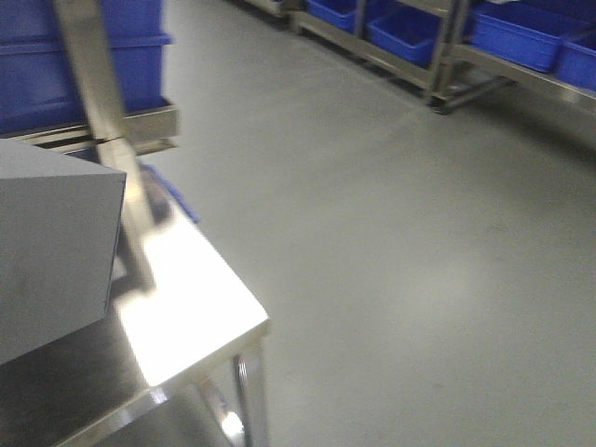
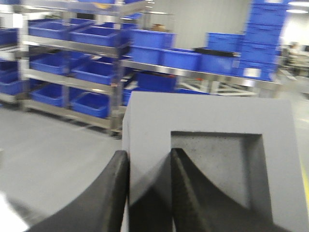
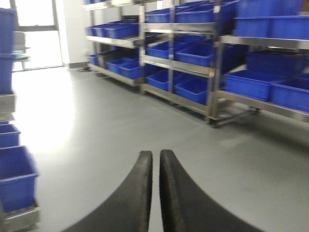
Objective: Sort gray base to blue bin
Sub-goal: 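Drive the base through the aisle to the blue bin rack, holding the block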
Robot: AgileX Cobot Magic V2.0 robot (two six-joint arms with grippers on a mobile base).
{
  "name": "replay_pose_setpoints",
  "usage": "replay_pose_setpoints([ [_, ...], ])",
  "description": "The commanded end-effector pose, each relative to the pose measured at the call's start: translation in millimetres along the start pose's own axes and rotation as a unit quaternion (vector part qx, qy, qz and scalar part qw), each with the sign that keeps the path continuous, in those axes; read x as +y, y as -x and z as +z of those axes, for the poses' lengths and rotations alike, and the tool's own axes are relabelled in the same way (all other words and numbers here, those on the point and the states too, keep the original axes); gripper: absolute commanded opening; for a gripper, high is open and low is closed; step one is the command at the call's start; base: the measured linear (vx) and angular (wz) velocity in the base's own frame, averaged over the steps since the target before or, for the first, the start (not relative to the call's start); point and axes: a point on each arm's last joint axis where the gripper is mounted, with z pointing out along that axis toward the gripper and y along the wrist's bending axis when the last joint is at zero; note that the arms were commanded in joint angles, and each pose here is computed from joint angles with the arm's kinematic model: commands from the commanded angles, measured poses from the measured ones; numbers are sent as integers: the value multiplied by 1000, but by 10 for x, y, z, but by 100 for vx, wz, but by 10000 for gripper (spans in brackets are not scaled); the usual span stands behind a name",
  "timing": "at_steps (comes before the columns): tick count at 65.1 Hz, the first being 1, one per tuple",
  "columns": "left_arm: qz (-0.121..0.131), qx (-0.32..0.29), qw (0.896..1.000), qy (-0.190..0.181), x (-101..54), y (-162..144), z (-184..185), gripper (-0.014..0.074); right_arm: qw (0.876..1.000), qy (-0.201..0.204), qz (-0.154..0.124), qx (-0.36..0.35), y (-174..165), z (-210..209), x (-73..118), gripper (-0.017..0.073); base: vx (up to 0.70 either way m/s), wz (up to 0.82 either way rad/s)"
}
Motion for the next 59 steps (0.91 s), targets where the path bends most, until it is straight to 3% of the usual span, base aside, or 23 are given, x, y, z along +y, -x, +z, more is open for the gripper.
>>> replay_pose_setpoints([
  [1,-6,-64,998,-7,-22,186,-18,4,999,0,-6,-41,70,-8,1,-4,-6,-76],
  [59,-6,-63,998,-7,-22,184,-18,4,999,0,-6,-41,70,-8,1,-4,4,-75],
])
